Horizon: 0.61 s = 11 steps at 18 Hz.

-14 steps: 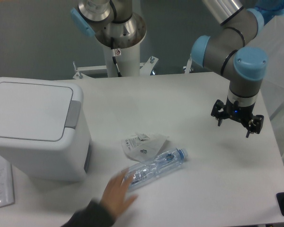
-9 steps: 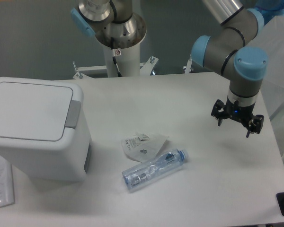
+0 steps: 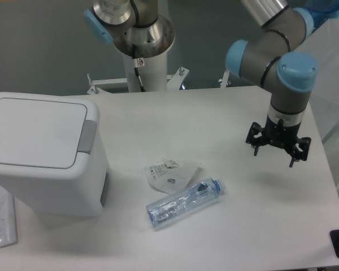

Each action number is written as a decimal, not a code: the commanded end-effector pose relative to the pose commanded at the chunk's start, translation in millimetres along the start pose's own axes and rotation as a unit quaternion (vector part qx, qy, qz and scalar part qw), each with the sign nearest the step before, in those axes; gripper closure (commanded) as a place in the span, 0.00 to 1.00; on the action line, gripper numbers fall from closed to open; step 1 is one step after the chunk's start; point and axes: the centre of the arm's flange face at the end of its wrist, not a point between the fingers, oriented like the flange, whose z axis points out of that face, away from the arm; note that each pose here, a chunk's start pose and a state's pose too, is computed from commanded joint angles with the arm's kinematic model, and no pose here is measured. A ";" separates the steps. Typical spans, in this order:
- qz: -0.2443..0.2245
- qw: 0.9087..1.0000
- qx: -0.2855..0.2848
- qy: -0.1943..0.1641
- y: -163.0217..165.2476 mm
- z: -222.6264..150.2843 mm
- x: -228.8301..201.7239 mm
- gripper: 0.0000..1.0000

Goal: Open the trash can
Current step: 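Move the open gripper up and toward the white trash can, then move the open gripper over to the trash can lid's rear edge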

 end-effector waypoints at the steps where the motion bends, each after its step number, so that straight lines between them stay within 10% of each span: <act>1: -0.037 0.999 0.017 0.008 -10.9 -7.7 12.8 0.00; 3: -0.103 0.993 0.049 0.022 -27.4 -28.5 30.2 0.00; 11: -0.134 0.984 0.107 0.049 -99.8 -74.9 97.9 0.00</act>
